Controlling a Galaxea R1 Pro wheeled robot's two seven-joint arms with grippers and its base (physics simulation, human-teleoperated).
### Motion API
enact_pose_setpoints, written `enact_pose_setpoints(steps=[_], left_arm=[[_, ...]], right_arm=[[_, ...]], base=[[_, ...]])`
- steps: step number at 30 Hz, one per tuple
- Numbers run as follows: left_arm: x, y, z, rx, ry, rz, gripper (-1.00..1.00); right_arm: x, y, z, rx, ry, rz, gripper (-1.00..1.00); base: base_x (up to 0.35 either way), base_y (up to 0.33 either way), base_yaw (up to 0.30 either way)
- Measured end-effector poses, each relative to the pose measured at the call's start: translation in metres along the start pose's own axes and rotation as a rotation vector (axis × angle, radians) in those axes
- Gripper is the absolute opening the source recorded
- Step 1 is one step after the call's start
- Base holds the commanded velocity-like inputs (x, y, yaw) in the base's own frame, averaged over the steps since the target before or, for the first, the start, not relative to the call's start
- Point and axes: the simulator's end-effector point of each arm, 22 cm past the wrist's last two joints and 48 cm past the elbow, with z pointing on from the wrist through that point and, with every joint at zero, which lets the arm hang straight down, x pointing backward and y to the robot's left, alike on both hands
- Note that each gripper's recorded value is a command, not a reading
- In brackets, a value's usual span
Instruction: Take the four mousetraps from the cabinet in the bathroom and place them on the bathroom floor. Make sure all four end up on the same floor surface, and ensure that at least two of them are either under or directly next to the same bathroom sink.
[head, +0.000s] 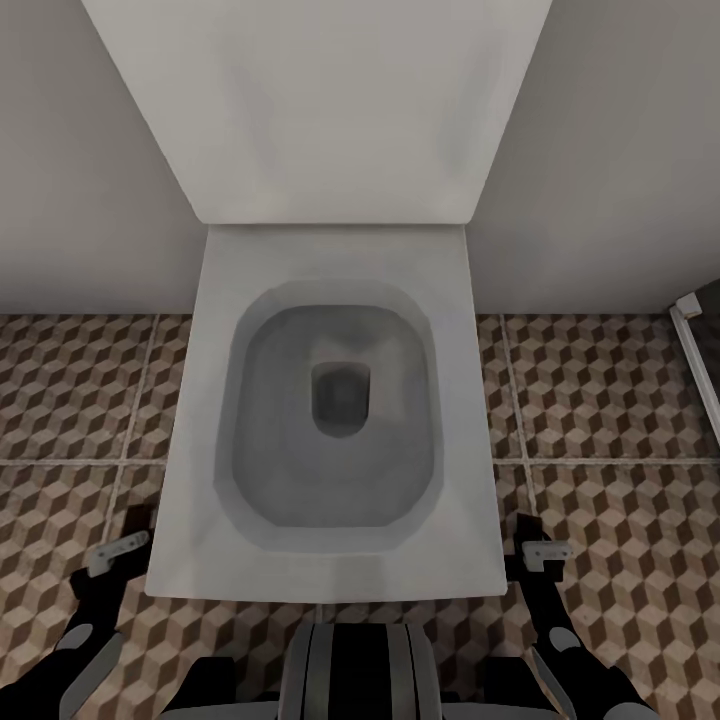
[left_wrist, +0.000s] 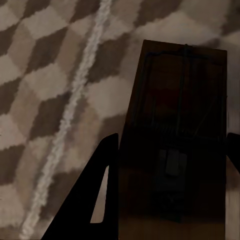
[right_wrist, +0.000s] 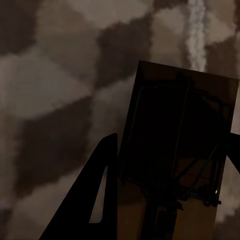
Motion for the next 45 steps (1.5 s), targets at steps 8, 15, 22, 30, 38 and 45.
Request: enact_pose_setpoints(steps=[8,15,22,30,38,45], left_arm=[[-0.0022,0.0054,0.0014,-0.014,-0.003,-0.012,-1.00],[-0.0020,0.0048,0.0013,-0.014,-0.002,-0.013,-1.00],[-0.0018,0.0044,0.0011,-0.013,-0.002,-0.013,-1.00],[-0.0014,0.0037,0.0009,-0.013,-0.001,-0.014,-1.00],[0.0053,0.0038,0.0016,-0.017,0.009,-0.011,-1.00],[0.0041,0.0055,0.0021,-0.020,0.007,-0.010,-1.00]], right_arm=[[-0.0002,0.0000,0.0000,0.000,-0.001,0.000,-1.00],[-0.0001,-0.0001,0.0000,0.000,-0.001,0.000,-1.00],[-0.0001,0.0001,0.0000,0.000,-0.001,0.000,-1.00],[0.0004,0.0004,-0.0002,-0.001,0.001,-0.001,-1.00],[0.0074,0.0019,0.0002,-0.003,0.012,-0.003,-1.00],[0.0073,0.0019,0.0002,-0.003,0.012,-0.003,-1.00]], base=[[0.000,0.000,0.000],[0.000,0.000,0.000],[0.000,0.000,0.000],[0.000,0.000,0.000],[0.000,0.000,0.000],[0.000,0.000,0.000]])
